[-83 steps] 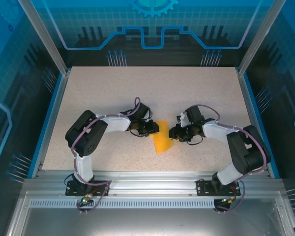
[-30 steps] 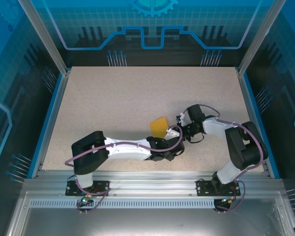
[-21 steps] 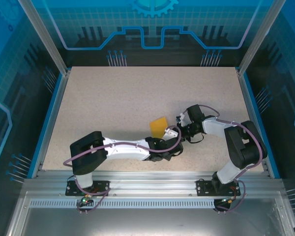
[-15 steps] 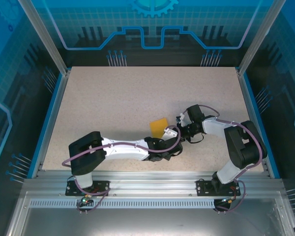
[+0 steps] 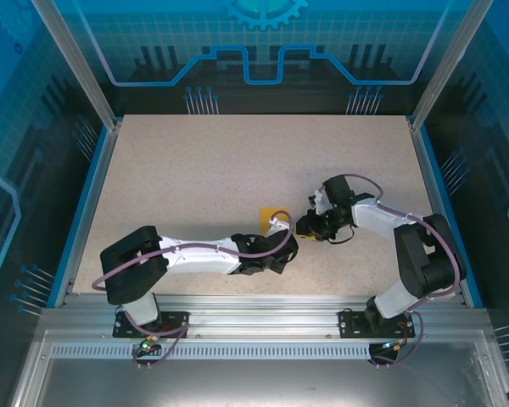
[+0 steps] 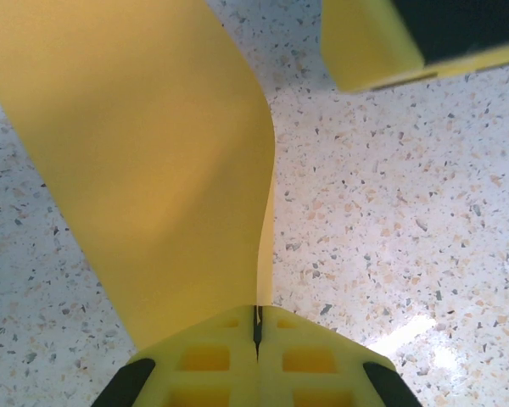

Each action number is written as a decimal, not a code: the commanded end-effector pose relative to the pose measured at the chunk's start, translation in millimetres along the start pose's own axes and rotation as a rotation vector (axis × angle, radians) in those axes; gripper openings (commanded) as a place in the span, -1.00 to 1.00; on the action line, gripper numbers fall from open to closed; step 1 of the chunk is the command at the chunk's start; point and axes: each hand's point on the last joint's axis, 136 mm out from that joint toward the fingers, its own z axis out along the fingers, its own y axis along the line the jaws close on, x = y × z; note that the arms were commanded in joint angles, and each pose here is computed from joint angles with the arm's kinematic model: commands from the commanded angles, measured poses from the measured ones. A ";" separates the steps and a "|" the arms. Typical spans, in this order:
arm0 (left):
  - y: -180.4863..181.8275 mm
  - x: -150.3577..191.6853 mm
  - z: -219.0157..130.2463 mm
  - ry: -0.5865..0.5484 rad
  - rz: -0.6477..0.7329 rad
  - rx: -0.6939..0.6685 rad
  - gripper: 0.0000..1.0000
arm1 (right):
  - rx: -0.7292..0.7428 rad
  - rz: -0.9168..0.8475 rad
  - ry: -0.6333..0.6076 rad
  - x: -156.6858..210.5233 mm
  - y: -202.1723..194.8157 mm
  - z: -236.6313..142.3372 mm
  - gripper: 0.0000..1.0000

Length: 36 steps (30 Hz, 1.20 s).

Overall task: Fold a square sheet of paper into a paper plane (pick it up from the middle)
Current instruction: Third fold the triangle at the center of the table.

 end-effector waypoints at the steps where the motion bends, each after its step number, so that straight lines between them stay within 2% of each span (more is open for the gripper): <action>1: -6.3 -7.0 -6.3 -0.016 -0.016 0.092 -1.00 | 0.032 -0.039 -0.010 -6.1 2.4 -6.4 -0.49; 5: -5.2 -8.7 -7.4 -0.012 -0.028 0.133 -1.00 | -0.005 -0.098 0.018 -13.5 25.3 5.5 -0.59; 10: -1.5 -8.6 -7.8 -0.002 -0.037 0.161 -1.00 | 0.032 -0.128 0.058 -25.9 32.6 30.2 -0.68; 20: 4.0 -8.1 -7.1 0.037 -0.049 0.228 -1.00 | 0.230 -0.225 0.160 -33.7 8.6 66.9 -0.73; 23: 7.9 -8.8 -5.9 0.050 -0.064 0.251 -1.00 | 0.267 -0.249 0.182 -30.0 3.3 70.0 -0.73; 36: 31.7 -15.1 5.1 0.101 -0.128 0.303 -1.00 | 0.245 -0.285 0.192 -27.8 9.6 69.2 -0.73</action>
